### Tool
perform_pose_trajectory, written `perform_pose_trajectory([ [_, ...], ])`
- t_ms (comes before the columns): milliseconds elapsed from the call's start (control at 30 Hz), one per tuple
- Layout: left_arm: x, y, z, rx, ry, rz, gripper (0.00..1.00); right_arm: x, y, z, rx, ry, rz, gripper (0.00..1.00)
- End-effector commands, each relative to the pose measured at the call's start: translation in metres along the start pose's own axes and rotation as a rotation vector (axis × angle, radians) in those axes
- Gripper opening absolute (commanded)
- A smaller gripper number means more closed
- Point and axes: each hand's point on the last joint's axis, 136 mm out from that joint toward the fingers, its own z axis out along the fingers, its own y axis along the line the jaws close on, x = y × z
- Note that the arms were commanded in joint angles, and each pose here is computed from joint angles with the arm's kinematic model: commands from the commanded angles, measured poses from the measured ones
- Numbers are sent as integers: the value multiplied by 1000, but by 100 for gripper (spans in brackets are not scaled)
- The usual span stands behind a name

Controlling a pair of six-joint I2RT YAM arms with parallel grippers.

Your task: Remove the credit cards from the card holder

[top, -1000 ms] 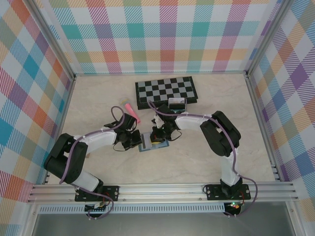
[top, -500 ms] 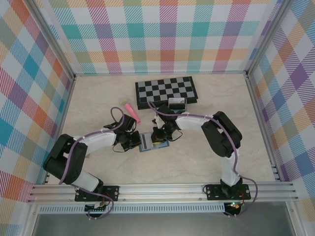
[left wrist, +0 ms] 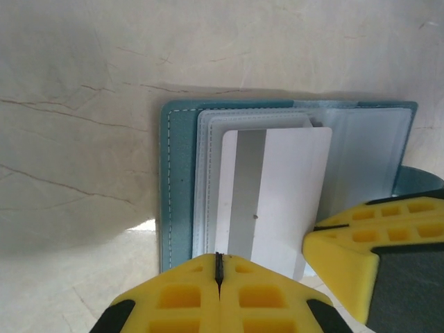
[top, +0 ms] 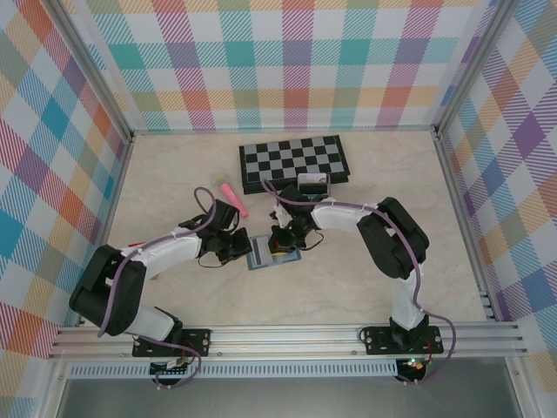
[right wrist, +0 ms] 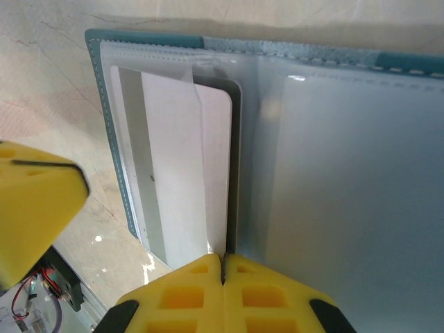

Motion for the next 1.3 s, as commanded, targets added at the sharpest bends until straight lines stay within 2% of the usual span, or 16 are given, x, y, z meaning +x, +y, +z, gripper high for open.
perform_pose_trajectory([
  [0, 1, -12, 5, 18, 29, 41, 0, 5, 4, -2, -20, 24, -16, 0],
  [133, -1, -9, 10, -11, 29, 40, 0, 7, 3, -1, -17, 30, -17, 0],
  [367, 3, 19, 13, -140, 38, 25, 0, 5, -7, -6, 41, 3, -13, 0],
  [667, 12, 43, 17, -226, 68, 45, 0, 6, -15, -14, 95, -22, -15, 0],
  [1033, 5, 29, 9, -196, 45, 61, 0, 6, -16, -15, 79, -19, -14, 0],
  [1267, -7, -15, -11, -11, -21, 87, 0, 6, -17, -14, 83, -13, -13, 0],
])
